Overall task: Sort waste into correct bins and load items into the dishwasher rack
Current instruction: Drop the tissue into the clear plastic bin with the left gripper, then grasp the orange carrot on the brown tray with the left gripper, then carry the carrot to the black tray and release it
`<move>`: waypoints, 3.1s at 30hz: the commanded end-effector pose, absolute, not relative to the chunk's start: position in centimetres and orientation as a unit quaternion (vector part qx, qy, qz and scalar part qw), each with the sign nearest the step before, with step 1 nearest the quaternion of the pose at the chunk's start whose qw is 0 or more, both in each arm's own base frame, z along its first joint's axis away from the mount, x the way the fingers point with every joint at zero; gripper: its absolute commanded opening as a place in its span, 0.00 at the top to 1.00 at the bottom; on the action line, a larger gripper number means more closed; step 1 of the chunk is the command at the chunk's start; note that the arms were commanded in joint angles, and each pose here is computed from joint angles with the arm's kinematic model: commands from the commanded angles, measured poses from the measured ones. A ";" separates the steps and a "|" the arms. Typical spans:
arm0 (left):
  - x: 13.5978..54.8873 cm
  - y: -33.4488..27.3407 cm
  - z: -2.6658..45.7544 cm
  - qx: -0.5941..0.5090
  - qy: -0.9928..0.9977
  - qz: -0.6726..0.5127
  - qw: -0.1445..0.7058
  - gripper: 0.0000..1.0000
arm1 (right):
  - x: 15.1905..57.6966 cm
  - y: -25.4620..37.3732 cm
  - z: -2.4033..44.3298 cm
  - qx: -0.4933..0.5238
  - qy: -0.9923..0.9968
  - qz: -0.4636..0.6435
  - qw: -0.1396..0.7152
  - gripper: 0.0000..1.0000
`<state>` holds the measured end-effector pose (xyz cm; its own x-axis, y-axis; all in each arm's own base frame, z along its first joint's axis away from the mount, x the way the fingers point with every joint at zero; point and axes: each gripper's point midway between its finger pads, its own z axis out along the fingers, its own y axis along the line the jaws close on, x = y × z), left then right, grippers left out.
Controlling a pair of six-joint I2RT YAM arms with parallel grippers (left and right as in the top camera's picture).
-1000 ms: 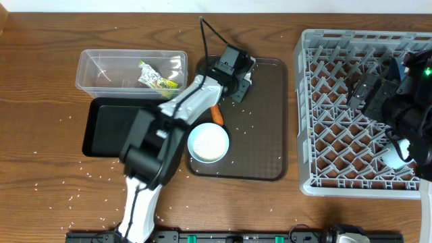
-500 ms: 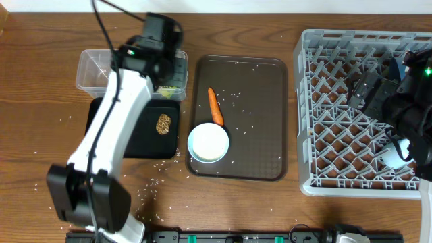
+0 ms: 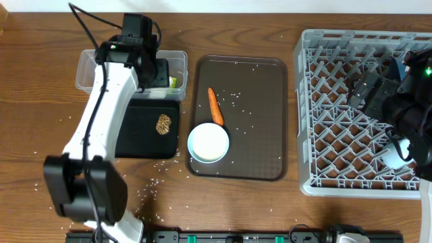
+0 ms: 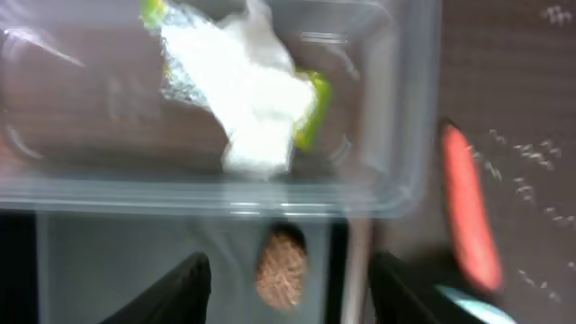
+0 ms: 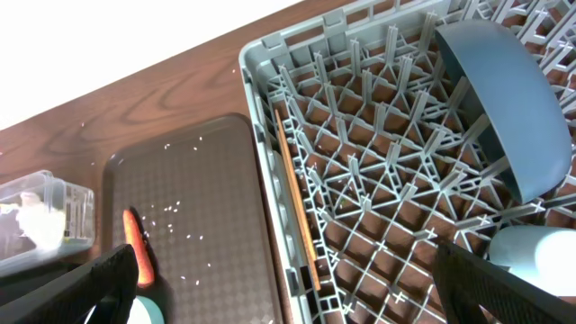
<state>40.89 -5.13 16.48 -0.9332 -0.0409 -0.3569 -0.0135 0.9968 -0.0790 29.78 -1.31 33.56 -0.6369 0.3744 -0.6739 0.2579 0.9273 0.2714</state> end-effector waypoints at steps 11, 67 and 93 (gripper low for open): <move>27.8 -16.7 19.0 0.180 0.973 -0.115 0.086 0.40 | 29.9 -2.9 33.9 0.209 0.891 0.047 0.401 0.01; 38.4 -20.8 0.0 0.032 0.976 -0.095 0.192 0.51 | 30.8 -2.6 29.4 0.212 0.925 0.041 0.312 0.01; 38.0 -18.5 16.1 0.014 0.944 -0.122 0.306 0.79 | 30.8 -2.6 29.4 0.212 0.925 0.041 0.312 0.01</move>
